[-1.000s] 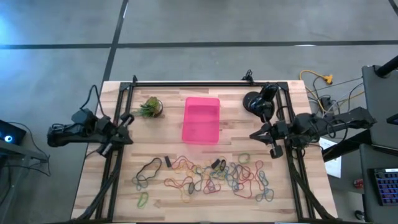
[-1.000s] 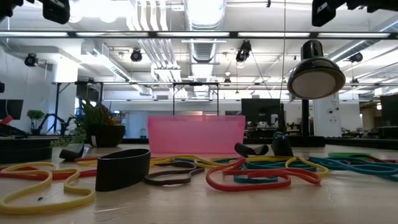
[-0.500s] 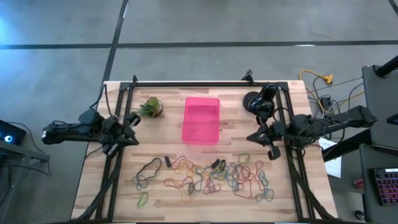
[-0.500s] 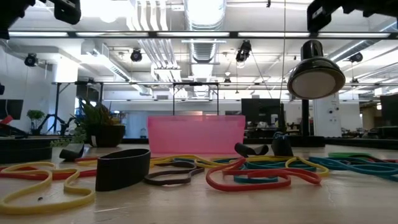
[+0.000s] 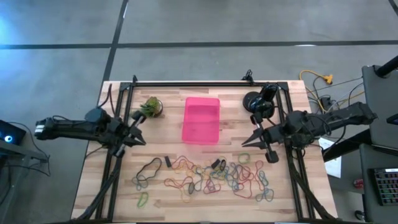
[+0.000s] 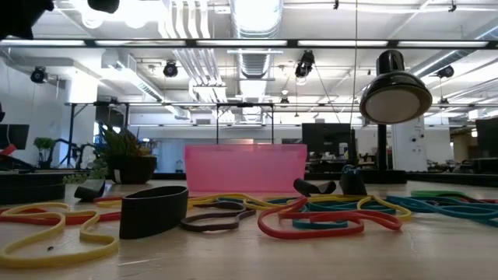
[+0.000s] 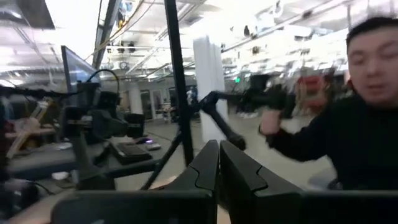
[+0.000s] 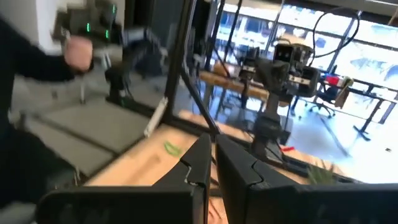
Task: Pick and place rubber bands into bin
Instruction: Put the black rubber bands into the pink bin
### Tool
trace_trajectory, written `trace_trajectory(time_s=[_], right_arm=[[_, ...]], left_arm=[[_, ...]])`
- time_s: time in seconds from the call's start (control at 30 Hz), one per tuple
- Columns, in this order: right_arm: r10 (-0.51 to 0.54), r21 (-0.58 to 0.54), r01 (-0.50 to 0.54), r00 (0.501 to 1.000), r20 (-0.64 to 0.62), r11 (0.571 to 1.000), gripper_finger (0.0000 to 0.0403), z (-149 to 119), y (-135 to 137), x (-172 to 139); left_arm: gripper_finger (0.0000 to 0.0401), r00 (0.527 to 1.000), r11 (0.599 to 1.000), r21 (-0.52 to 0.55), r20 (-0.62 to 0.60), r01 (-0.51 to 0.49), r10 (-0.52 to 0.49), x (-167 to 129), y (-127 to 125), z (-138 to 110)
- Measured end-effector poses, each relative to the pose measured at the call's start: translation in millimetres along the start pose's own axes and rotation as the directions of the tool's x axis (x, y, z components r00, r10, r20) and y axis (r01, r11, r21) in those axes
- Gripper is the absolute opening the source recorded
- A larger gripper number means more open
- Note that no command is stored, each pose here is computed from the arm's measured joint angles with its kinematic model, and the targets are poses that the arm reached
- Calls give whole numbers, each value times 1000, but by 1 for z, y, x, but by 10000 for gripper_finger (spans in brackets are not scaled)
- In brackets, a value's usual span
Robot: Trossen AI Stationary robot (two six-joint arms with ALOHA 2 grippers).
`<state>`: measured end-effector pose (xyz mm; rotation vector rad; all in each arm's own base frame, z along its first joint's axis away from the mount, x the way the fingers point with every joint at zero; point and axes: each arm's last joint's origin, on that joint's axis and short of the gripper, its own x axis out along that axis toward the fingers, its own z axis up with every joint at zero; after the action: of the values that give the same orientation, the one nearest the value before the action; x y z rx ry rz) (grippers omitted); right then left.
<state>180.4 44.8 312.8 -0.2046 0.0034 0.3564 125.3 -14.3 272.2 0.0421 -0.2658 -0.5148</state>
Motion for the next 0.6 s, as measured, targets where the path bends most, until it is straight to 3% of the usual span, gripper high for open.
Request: trace_trajectory(time_s=[0.1, 0.23, 0.37, 0.5, 0.6], right_arm=[[-33, -48, 28, 993, -116, 998, 18, 3, -2, 0], [-245, -100, 225, 923, -295, 969, 18, 0, -9, -4], [-475, -142, 458, 794, -379, 878, 18, -5, -14, -12], [-669, -145, 669, 652, -357, 729, 18, -3, -23, -16], [-717, -42, 754, 605, -347, 656, 25, 4, -29, -22]], left_arm=[[0, 998, 994, 91, -9, -56, 57, 2, 3, 0], [0, 960, 941, 227, -67, -250, 271, 2, 9, -5], [0, 812, 812, 302, -163, -499, 560, -4, 17, -15], [0, 638, 663, 266, -185, -700, 748, -8, 24, -19], [0, 593, 611, 200, -148, -766, 791, -9, 25, -10]])
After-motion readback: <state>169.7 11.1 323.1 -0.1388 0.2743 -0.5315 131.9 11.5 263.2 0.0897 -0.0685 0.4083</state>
